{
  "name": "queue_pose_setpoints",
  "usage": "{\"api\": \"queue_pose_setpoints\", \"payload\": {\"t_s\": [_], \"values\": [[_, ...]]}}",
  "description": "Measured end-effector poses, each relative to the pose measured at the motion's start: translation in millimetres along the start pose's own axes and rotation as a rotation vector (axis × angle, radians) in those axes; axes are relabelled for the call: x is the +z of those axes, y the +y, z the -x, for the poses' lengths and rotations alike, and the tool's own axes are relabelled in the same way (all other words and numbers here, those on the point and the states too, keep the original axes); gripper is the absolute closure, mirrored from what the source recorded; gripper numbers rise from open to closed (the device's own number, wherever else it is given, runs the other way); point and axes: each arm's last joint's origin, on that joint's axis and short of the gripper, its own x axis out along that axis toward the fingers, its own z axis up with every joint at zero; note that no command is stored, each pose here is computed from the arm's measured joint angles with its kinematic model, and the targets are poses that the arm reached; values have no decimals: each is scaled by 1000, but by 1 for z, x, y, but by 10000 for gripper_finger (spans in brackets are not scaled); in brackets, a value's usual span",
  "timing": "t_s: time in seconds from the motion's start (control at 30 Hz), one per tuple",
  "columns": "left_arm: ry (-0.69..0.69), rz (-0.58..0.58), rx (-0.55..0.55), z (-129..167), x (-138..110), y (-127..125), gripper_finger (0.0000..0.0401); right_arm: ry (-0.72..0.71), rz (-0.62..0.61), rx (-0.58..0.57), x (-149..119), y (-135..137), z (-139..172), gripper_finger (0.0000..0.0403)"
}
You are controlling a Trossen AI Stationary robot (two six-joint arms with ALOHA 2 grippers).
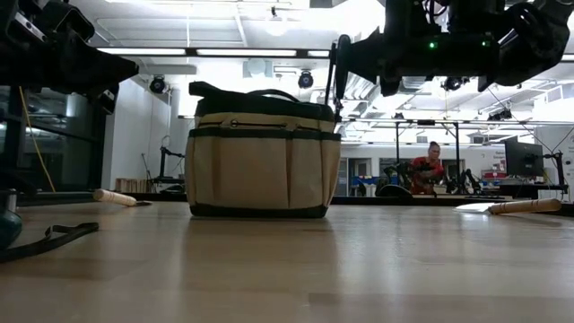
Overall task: Pick & Place Garden tools in Gardening bag
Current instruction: Put the right green shear scissors into the light brown gardening bag
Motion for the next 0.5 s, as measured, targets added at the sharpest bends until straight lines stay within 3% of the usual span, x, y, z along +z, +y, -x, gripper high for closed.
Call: {"api": "queue_pose_setpoints", "payload": {"t_s": [0.5], "values": [[0, 0, 0, 0, 0, 0, 382, 39, -53, -54, -4, -1, 0, 367]]}}
